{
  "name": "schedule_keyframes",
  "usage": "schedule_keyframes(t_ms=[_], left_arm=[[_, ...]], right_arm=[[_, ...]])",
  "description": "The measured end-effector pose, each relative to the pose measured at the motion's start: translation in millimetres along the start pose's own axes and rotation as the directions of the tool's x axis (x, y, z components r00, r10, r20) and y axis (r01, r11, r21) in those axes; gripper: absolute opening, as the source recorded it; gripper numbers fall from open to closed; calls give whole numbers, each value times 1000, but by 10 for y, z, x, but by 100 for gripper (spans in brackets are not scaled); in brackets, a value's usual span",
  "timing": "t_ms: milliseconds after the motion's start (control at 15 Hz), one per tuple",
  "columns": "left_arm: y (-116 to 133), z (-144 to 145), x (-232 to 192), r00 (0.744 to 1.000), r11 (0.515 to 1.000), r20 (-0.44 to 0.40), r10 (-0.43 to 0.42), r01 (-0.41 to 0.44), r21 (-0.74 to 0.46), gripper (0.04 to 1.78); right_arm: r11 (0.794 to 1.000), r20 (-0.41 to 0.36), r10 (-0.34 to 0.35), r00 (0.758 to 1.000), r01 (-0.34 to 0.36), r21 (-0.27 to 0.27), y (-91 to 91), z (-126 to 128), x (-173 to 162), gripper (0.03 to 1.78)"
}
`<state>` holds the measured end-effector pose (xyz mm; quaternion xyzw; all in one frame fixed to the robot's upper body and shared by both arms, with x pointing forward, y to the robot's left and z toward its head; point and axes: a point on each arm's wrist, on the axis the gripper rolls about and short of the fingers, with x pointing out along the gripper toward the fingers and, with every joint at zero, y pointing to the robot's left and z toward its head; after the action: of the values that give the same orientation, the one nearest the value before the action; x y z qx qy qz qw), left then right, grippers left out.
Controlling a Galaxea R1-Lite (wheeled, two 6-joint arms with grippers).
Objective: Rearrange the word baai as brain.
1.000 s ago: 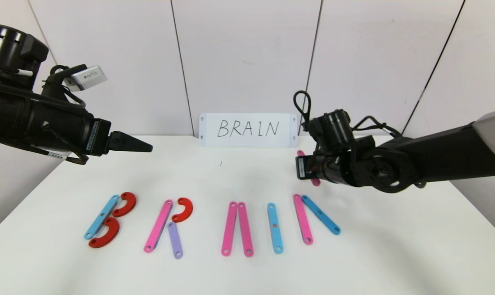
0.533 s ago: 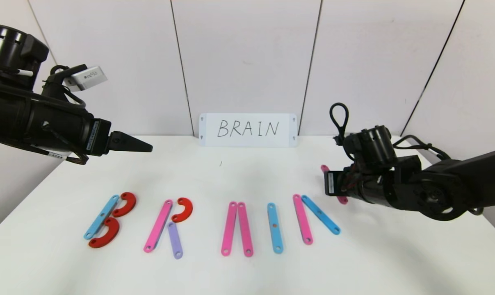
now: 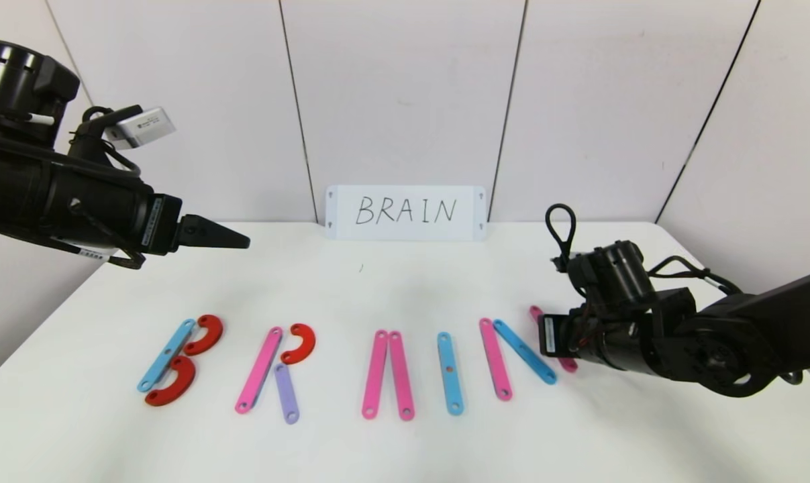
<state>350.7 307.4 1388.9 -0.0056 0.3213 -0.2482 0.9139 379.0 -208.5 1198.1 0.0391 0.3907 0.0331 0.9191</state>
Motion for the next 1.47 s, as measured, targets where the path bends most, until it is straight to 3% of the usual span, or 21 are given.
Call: schedule_keyframes(t_ms=[533, 733, 933, 1267, 1467], left_arm=[[1, -3, 1, 1000, 1000, -1, 0, 0, -1, 174], [1, -3, 1, 1000, 1000, -1, 0, 0, -1, 174], [2, -4, 1, 1000, 1000, -2, 0, 0, -1, 174], [2, -7, 3, 1000, 1000, -3, 0, 0, -1, 174], [2, -7, 3, 1000, 1000, -3, 0, 0, -1, 174]], right_arm=[[1000, -23, -10, 1000, 10, 1, -12, -56, 48, 27], [1000, 19, 7, 1000, -7, 10, 2, -35, 72, 35], [1000, 32, 7, 999, -8, 12, -7, -61, 101, 65], [1000, 29, 6, 1000, -6, 10, -10, -71, 107, 146], [1000, 34, 7, 999, -8, 10, -10, -63, 93, 170]])
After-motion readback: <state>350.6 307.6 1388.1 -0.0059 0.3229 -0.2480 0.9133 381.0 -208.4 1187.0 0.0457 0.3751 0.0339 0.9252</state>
